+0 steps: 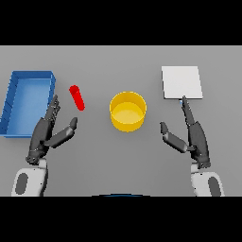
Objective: Pick up the red beaker and tilt it to pour out 1 green nut into yellow bowl. Pick up the yellow bowl and place it on the metallic measuring scale.
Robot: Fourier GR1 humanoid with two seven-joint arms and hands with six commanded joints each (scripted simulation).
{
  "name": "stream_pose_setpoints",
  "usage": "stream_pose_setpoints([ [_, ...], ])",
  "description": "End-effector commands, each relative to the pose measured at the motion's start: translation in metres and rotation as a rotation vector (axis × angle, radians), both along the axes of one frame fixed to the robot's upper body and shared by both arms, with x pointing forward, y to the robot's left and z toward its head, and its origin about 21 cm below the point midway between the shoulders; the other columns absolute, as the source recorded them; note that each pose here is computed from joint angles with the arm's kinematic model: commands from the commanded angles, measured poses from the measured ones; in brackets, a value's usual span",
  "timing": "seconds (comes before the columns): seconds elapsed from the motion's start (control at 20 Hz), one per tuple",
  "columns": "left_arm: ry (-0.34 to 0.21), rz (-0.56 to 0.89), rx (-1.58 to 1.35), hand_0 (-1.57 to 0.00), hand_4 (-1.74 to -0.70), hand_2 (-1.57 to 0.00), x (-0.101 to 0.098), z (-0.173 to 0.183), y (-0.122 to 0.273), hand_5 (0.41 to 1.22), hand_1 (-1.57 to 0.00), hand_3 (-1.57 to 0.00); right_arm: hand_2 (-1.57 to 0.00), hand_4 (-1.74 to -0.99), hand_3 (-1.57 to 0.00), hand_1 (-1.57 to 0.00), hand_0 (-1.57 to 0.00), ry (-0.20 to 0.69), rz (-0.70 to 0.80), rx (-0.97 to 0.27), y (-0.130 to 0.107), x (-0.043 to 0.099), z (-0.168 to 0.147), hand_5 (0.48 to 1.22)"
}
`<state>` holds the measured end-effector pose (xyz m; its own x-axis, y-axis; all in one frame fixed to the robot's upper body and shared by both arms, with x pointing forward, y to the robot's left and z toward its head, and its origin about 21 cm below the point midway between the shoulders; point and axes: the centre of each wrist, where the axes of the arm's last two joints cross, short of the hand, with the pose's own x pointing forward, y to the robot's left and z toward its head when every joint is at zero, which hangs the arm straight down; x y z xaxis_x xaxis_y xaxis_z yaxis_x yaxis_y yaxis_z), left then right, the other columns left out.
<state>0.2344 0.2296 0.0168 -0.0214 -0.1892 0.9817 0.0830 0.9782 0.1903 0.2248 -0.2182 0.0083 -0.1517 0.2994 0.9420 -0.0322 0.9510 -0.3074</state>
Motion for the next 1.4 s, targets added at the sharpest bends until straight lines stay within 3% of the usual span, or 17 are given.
stream_pose_setpoints([
  [0.0, 0.011, -0.013, 0.008, 0.0, -1.24, 0.0, 0.002, -0.002, -0.003, 0.668, 0.0, 0.0, 0.0, -1.25, 0.0, 0.0, 0.0, 0.006, 0.001, 0.001, 0.001, 0.001, 0.002, 0.681],
  [0.35, 0.049, -0.051, 0.009, 0.0, -1.38, 0.0, 0.04, -0.014, -0.011, 0.738, 0.0, 0.0, 0.0, -1.304, 0.0, 0.0, 0.0, 0.004, 0.019, 0.063, -0.003, 0.001, 0.001, 0.678],
  [0.7, 0.114, -0.019, 0.022, 0.0, -1.35, 0.0, 0.079, -0.036, -0.01, 0.718, 0.0, 0.0, 0.0, -1.339, 0.0, 0.0, 0.0, 0.017, 0.006, 0.072, -0.005, -0.001, 0.003, 0.688],
  [1.05, 0.103, -0.029, 0.029, 0.0, -1.32, 0.0, 0.109, -0.031, -0.02, 0.706, 0.0, 0.0, 0.0, -1.331, 0.0, 0.0, 0.0, 0.011, 0.005, 0.075, -0.002, 0.004, 0.003, 0.687],
  [1.35, 0.109, -0.054, 0.024, 0.0, -1.33, 0.0, 0.124, -0.033, -0.024, 0.715, 0.0, 0.0, 0.0, -1.311, 0.0, 0.0, 0.0, 0.001, 0.006, 0.075, -0.004, 0.0, 0.005, 0.682],
])
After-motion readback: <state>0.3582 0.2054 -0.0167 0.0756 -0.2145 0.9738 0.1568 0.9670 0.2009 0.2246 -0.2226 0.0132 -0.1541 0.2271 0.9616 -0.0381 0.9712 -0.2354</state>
